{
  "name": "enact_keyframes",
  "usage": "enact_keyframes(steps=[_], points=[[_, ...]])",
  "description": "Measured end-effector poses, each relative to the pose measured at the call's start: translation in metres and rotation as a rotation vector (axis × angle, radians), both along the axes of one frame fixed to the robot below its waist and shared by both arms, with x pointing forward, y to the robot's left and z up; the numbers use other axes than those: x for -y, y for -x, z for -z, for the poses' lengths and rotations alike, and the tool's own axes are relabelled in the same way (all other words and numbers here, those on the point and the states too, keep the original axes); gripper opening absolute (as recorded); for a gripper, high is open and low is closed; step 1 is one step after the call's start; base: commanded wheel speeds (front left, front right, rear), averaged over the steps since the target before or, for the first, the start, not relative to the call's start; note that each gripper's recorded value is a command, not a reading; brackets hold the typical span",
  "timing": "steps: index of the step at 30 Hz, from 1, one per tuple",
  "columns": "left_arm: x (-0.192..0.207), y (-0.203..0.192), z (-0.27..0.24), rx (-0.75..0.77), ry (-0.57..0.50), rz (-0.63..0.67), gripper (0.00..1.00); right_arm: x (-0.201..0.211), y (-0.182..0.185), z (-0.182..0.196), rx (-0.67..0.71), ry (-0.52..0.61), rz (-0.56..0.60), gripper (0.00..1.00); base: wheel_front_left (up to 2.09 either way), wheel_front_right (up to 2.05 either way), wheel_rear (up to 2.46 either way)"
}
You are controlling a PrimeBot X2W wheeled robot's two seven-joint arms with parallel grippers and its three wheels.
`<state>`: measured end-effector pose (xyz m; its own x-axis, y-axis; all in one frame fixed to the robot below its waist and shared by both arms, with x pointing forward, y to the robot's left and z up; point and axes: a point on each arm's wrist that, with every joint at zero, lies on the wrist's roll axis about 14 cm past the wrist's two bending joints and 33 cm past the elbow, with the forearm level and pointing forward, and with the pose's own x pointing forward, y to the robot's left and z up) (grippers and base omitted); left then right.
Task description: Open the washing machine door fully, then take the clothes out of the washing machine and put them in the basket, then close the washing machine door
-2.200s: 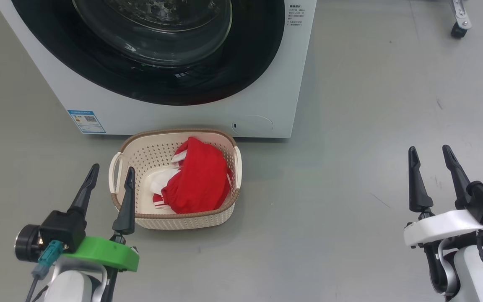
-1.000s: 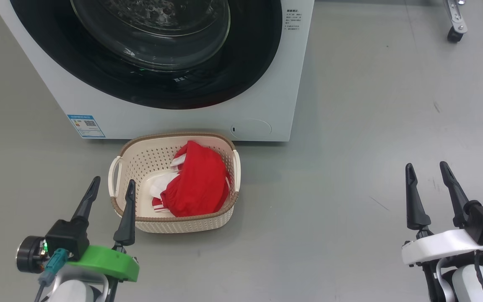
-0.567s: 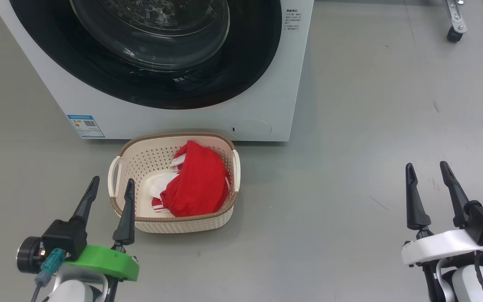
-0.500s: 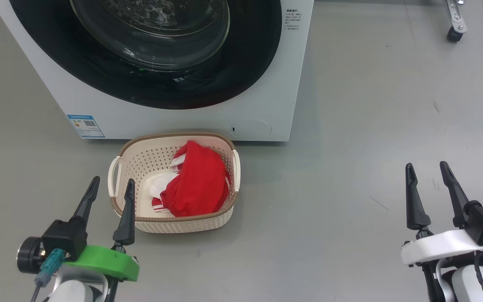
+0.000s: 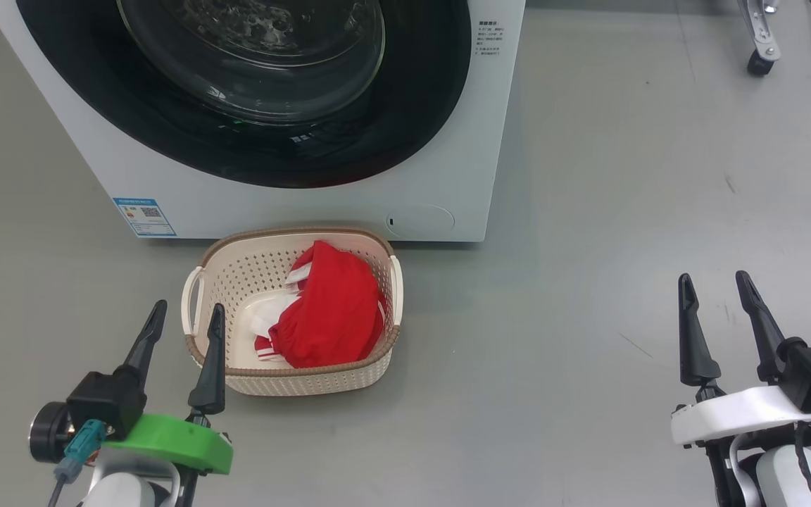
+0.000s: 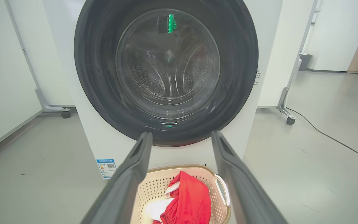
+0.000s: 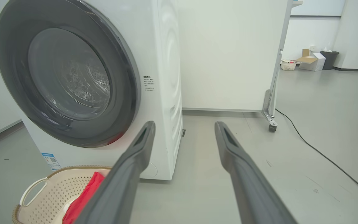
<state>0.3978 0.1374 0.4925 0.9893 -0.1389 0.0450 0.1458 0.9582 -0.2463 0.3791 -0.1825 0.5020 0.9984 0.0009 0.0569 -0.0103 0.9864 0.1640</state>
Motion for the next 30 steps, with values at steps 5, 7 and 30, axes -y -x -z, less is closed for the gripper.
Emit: enact_keyframes(steps=[5,7,30], points=[[-0.004,0.0,-0.007,0.022,0.007,-0.011,1.0,0.001,0.002,-0.002,0.006,-0.001,0.003,1.0,0.0,0.0,0.0],[-0.003,0.0,-0.008,0.024,0.007,-0.008,1.0,0.002,0.004,-0.001,0.004,0.0,0.005,1.0,0.0,0.0,0.0],[0.001,0.023,0.032,-0.115,0.057,-0.013,0.0,-0.004,0.022,0.03,-0.098,-0.064,0.014,0.0,0.0,0.0,0.0]])
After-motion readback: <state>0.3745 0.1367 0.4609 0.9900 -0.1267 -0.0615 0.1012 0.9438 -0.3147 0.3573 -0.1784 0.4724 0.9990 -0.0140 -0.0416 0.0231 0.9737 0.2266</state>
